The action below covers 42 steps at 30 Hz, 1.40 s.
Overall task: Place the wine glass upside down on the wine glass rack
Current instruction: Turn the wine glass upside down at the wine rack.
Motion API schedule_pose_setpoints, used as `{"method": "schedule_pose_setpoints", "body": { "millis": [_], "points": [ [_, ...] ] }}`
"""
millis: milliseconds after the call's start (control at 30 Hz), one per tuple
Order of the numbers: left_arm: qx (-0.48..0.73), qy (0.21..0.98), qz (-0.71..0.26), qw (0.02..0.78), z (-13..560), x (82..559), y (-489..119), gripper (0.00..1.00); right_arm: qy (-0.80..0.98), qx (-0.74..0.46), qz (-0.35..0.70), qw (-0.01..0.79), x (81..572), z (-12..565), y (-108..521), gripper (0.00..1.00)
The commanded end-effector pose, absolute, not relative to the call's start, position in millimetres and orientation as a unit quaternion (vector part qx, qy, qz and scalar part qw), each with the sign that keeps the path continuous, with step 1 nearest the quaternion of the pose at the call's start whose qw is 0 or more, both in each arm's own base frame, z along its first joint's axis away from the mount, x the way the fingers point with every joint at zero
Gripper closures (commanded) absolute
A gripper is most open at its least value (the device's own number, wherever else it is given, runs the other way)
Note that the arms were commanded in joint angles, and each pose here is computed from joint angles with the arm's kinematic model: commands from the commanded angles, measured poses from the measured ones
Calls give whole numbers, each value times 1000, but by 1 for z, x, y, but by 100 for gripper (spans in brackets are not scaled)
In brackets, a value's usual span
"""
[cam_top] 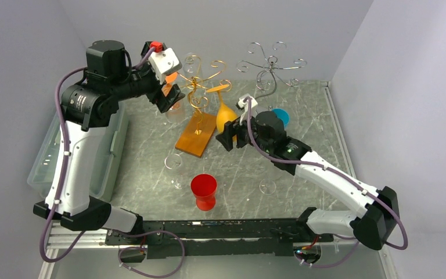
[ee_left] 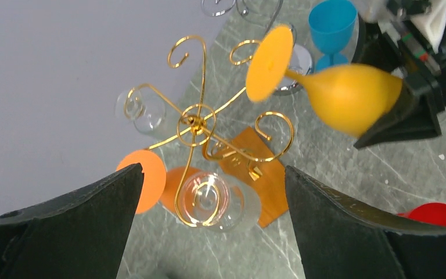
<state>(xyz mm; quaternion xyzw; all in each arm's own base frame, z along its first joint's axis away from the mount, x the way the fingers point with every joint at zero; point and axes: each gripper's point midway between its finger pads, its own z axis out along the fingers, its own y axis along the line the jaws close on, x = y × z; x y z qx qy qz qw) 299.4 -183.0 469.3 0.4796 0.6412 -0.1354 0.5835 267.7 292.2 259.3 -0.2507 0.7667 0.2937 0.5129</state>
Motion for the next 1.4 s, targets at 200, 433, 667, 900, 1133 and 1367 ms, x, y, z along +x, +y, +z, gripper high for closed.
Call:
{"method": "schedule_pose_setpoints", "body": {
  "millis": [200,433,667,900,1133,1367],
  "points": [
    [456,672,-112,573,464,283,-163,3,704,-236,344,575,300,302,309,52],
    [435,698,-106,559,454,290,-159,2,712,-248,351,556,311,286,325,53],
    [425,714,-91,549,446,298,-154,1,704,-256,365,553,317,286,339,53],
    [421,722,-87,542,439,302,-153,1,701,-264,384,540,320,276,353,53],
    [413,733,-73,536,434,311,-150,1,693,-285,382,541,317,270,361,53],
    [388,752,-36,531,428,328,-139,1,667,-317,386,553,308,269,367,53]
  ]
}}
